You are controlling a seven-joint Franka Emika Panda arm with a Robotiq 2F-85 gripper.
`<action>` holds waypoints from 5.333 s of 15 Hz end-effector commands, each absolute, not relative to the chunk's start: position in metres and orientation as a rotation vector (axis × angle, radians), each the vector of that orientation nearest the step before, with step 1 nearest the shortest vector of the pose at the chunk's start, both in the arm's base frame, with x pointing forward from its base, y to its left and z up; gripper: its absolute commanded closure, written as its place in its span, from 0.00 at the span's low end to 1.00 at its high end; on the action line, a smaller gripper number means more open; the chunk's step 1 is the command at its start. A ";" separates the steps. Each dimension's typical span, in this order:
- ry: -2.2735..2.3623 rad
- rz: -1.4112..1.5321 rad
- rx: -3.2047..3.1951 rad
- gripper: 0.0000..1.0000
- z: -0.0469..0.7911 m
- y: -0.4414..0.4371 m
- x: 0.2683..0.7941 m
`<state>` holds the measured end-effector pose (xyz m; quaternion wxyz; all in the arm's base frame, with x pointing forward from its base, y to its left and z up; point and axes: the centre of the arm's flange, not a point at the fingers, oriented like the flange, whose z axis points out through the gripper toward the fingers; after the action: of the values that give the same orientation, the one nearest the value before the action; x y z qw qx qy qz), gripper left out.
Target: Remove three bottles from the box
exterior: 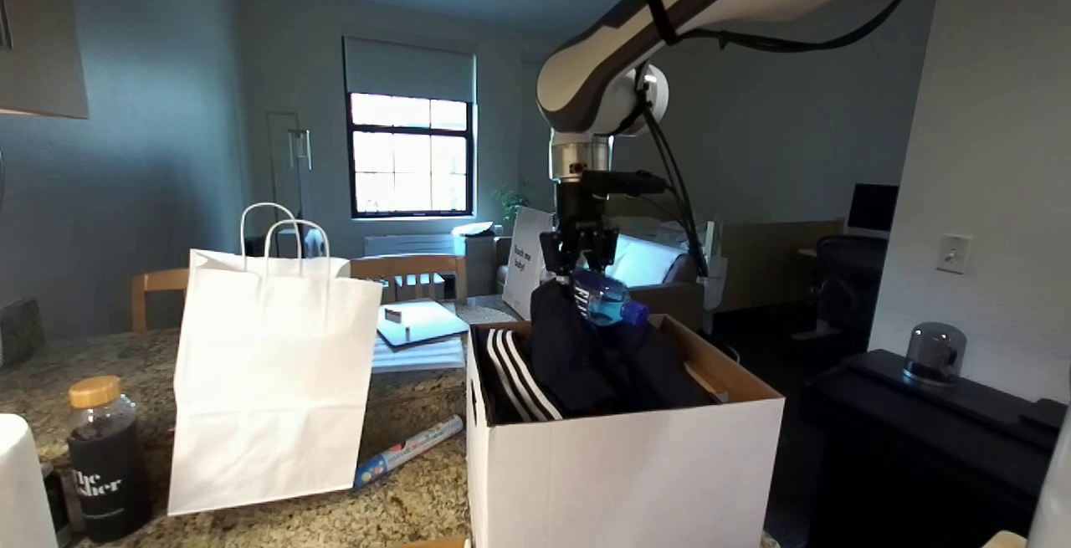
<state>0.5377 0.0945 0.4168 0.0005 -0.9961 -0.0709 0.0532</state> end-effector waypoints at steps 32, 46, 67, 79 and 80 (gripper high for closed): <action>-0.501 0.061 -3.064 0.68 0.387 0.327 0.451; -0.274 0.027 -3.019 0.18 0.421 0.293 0.448; -0.172 0.673 -2.847 0.62 0.337 0.268 0.488; -0.241 0.794 -2.759 0.55 0.325 0.276 0.484; -0.239 0.790 -2.759 0.59 0.327 0.276 0.485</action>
<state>0.4851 0.2757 0.3207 0.1129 -0.9556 -0.0740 0.2618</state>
